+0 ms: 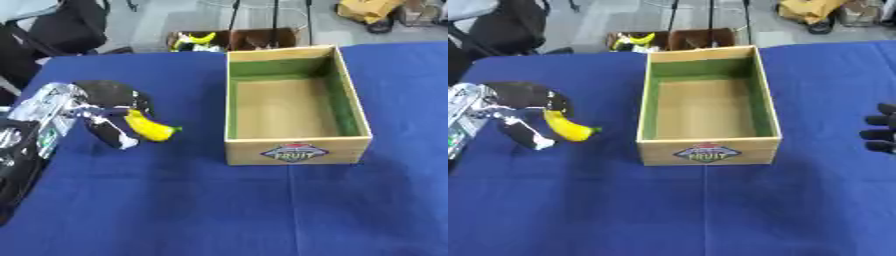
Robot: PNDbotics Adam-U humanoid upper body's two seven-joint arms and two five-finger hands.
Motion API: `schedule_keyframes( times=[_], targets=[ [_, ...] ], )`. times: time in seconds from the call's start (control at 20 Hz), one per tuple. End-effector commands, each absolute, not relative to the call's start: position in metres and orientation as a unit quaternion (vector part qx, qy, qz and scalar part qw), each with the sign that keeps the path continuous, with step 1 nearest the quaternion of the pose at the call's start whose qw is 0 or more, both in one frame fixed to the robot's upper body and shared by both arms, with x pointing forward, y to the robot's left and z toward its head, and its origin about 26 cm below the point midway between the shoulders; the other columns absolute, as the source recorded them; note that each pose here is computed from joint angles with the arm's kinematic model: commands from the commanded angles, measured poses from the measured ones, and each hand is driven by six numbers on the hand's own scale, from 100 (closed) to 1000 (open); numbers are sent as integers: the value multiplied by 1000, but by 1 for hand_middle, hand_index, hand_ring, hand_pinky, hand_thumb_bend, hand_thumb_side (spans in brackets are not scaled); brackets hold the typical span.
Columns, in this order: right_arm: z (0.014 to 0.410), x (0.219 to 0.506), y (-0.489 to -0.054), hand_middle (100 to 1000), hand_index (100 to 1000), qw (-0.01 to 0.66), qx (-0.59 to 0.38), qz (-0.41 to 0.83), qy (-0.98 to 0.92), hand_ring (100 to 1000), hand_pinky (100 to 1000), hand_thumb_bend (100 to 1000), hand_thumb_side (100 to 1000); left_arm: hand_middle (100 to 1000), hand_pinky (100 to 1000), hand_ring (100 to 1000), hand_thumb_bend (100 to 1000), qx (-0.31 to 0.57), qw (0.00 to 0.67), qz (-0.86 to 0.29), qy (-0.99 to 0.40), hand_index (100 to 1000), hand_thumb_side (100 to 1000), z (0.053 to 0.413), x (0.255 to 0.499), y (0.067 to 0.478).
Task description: Pick up objects on the table and place them in the box.
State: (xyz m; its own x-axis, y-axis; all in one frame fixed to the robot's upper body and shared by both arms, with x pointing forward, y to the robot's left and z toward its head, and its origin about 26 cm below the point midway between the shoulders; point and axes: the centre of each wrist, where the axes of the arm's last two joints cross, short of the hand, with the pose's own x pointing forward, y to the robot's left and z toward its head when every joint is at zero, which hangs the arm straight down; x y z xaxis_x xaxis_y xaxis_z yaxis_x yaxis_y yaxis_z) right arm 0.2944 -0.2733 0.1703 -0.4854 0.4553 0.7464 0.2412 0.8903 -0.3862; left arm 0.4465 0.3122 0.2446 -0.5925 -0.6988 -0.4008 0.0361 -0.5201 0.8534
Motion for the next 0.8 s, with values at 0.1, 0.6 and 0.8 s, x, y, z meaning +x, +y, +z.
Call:
schedule_keyframes(
  times=[0.1,0.6,0.8],
  targets=[
    [177,293,-276,715,868,454,-206,117,-859,702,696,100,1000,834,629,824,258,406,218,-788,-408,873,550,261,443,319],
    [178,293,-275,714,868,452,-205,116,-860,703,697,100,1000,833,629,821,271,407,225,-790,-399,879,554,255,446,323],
    [178,293,-275,714,869,453,-205,116,-860,703,697,100,1000,807,613,807,272,405,224,-790,-402,857,557,254,447,324]
  ],
)
